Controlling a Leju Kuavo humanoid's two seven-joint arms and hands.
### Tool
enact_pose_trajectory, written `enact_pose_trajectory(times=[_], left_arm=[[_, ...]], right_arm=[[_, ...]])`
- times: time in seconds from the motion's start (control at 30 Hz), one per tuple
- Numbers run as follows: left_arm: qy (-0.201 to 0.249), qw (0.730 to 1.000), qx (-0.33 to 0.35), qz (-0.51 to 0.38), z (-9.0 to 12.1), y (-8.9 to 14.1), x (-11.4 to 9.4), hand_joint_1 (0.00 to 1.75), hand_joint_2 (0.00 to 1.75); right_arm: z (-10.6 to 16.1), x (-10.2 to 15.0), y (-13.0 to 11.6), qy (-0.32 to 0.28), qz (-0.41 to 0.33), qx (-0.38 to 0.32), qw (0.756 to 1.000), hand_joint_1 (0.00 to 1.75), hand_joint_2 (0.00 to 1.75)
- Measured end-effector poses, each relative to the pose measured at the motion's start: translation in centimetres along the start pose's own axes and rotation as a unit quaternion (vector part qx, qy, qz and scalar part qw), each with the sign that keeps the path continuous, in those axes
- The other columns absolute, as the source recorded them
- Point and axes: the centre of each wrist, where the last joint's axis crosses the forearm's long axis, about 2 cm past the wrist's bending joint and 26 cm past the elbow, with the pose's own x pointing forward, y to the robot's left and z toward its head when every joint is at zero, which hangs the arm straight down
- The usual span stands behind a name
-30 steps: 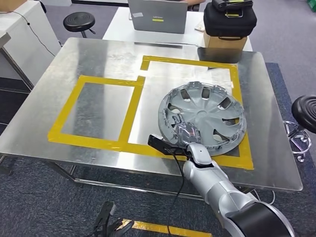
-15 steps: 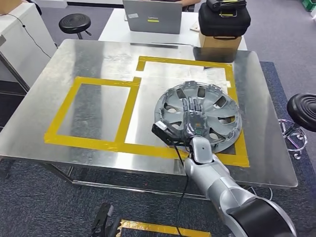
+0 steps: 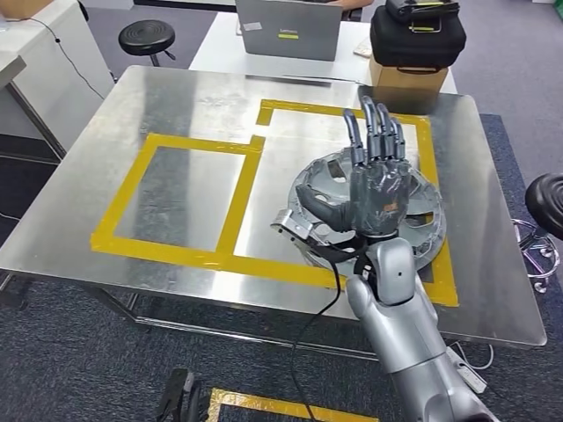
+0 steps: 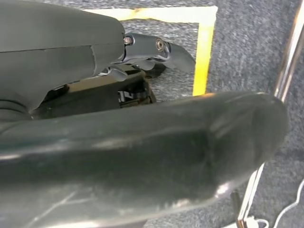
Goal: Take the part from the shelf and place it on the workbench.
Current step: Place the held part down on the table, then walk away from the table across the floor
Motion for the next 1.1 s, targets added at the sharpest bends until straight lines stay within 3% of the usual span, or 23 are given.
enact_pose_trajectory(times=[0.13,0.23,0.4,0.5,0.6,0.7,1.1], left_arm=[[0.001,1.000,0.006,0.007,0.1,0.2,-0.2,0.00,0.00],[-0.002,1.000,0.015,0.016,0.2,0.3,-0.3,0.00,0.00],[-0.019,0.997,0.040,0.057,0.5,0.6,-1.0,0.00,0.00],[-0.047,0.990,0.072,0.114,0.6,0.9,-1.3,0.00,0.00],[-0.056,0.982,0.091,0.159,1.0,1.2,-1.9,0.00,0.00],[-0.058,0.977,0.094,0.185,1.2,1.3,-2.3,0.00,0.00],[-0.048,0.958,0.072,0.273,1.7,1.4,-3.2,0.00,0.00]], right_arm=[[-0.4,0.3,-3.0,-0.012,-0.041,-0.071,0.997,0.00,0.00],[0.0,1.0,-4.6,-0.029,-0.120,-0.133,0.983,0.00,0.00],[3.2,2.7,-7.3,0.000,-0.254,-0.226,0.940,0.00,0.00],[4.8,5.1,-9.9,-0.017,-0.322,-0.269,0.907,0.00,0.00],[5.8,7.5,-12.1,-0.045,-0.349,-0.278,0.894,0.00,0.00],[6.6,8.3,-13.2,-0.042,-0.358,-0.278,0.890,0.00,0.00],[7.8,8.9,-13.4,-0.017,-0.395,-0.260,0.881,0.00,0.00]])
